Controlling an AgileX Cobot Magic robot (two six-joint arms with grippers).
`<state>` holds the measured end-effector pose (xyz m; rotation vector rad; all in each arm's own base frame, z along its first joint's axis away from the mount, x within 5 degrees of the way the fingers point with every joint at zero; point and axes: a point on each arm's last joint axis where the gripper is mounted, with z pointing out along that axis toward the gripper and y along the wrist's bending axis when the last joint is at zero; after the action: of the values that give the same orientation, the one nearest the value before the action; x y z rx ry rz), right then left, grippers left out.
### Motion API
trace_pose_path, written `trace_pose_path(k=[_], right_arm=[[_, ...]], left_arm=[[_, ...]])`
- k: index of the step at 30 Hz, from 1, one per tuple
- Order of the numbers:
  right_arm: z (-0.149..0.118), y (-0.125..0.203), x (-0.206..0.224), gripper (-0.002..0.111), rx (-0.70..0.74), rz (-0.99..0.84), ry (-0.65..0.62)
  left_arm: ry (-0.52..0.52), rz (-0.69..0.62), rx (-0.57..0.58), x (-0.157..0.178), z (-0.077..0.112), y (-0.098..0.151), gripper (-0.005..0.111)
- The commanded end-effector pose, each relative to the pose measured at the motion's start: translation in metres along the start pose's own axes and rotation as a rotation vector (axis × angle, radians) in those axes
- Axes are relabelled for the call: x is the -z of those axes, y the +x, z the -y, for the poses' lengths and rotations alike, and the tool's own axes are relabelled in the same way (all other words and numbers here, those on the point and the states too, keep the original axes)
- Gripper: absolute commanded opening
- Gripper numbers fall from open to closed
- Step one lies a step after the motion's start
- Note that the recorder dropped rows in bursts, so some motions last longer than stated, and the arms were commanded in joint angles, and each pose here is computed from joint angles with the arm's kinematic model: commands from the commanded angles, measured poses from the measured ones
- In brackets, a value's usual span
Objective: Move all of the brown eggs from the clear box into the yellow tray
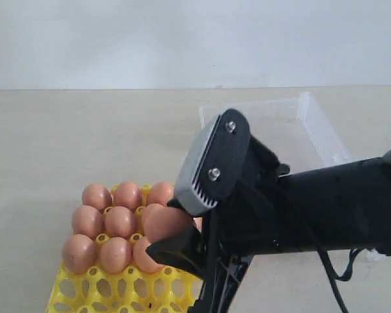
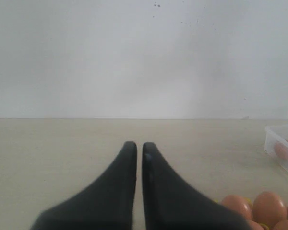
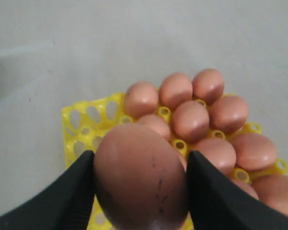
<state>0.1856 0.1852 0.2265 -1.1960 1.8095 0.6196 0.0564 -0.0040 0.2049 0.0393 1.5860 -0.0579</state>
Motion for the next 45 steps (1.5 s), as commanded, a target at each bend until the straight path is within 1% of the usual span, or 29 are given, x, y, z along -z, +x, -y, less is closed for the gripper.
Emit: trace_pose_path(k=[1, 3, 6, 8, 9, 12, 13, 14, 15, 16, 18, 19, 22, 24, 26, 28, 30, 33, 38, 42, 45], right_arm=[[0.016, 0.010, -0.018, 0.000, 0.012, -0.104, 0.098], [0.030, 0.009, -0.022, 0.000, -0.002, -0.127, 0.156], [0.048, -0.001, -0.017, 0.000, -0.034, -0.069, 0.175], [0.068, -0.006, -0.009, 0.000, -0.091, -0.040, 0.241], [0.083, -0.007, -0.002, 0.000, -0.139, -0.035, 0.307], [0.133, 0.001, 0.029, 0.000, -0.358, -0.031, 0.577], [0.148, 0.006, 0.042, 0.000, -0.452, -0.021, 0.670], [0.159, 0.011, 0.052, 0.000, -0.534, -0.001, 0.734], [0.173, 0.017, 0.068, 0.000, -0.651, 0.039, 0.808], [0.181, 0.022, 0.077, 0.000, -0.720, 0.068, 0.847], [0.196, 0.026, 0.098, 0.000, -0.847, 0.159, 0.885], [0.203, 0.026, 0.107, 0.000, -0.899, 0.215, 0.877], [0.219, 0.014, 0.132, 0.000, -0.997, 0.391, 0.787], [0.226, 0.002, 0.146, 0.000, -1.002, 0.478, 0.723], [0.231, -0.017, 0.158, 0.000, -0.975, 0.554, 0.655], [0.234, -0.033, 0.166, 0.000, -0.992, 0.624, 0.603], [0.235, -0.050, 0.173, 0.000, -0.992, 0.678, 0.548], [0.232, -0.071, 0.179, 0.000, -1.026, 0.744, 0.430], [0.217, -0.082, 0.174, 0.000, -0.934, 0.714, 0.223], [0.198, -0.078, 0.163, 0.000, -0.835, 0.523, 0.077], [0.187, -0.068, 0.156, 0.000, -0.765, 0.353, 0.018]], left_arm=[[-0.003, 0.000, -0.003, 0.000, 0.000, 0.001, 0.004], [-0.003, 0.000, -0.003, 0.000, 0.000, 0.001, 0.004], [-0.003, 0.000, -0.003, 0.000, 0.000, 0.001, 0.004], [-0.003, 0.000, -0.003, 0.000, 0.000, 0.001, 0.004], [-0.003, 0.000, -0.003, 0.000, 0.000, 0.001, 0.004], [-0.003, 0.000, -0.003, 0.000, 0.000, 0.001, 0.004], [-0.003, 0.000, -0.003, 0.000, 0.000, 0.001, 0.004], [-0.003, 0.000, -0.003, 0.000, 0.000, 0.001, 0.004], [-0.003, 0.000, -0.003, 0.000, 0.000, 0.001, 0.004], [-0.003, 0.000, -0.003, 0.000, 0.000, 0.001, 0.004], [-0.003, 0.000, -0.003, 0.000, 0.000, 0.001, 0.004], [-0.003, 0.000, -0.003, 0.000, 0.000, 0.001, 0.004], [-0.003, 0.000, -0.003, 0.000, 0.000, 0.001, 0.004], [-0.003, 0.000, -0.003, 0.000, 0.000, 0.001, 0.004], [-0.003, 0.000, -0.003, 0.000, 0.000, 0.001, 0.004], [-0.003, 0.000, -0.003, 0.000, 0.000, 0.001, 0.004], [-0.003, 0.000, -0.003, 0.000, 0.000, 0.001, 0.004], [-0.003, 0.006, -0.003, 0.000, 0.000, 0.000, 0.004], [-0.003, 0.006, -0.003, 0.000, 0.000, 0.000, 0.004], [-0.003, 0.006, -0.003, 0.000, 0.000, 0.000, 0.004], [-0.003, 0.006, -0.003, 0.000, 0.000, 0.000, 0.004]])
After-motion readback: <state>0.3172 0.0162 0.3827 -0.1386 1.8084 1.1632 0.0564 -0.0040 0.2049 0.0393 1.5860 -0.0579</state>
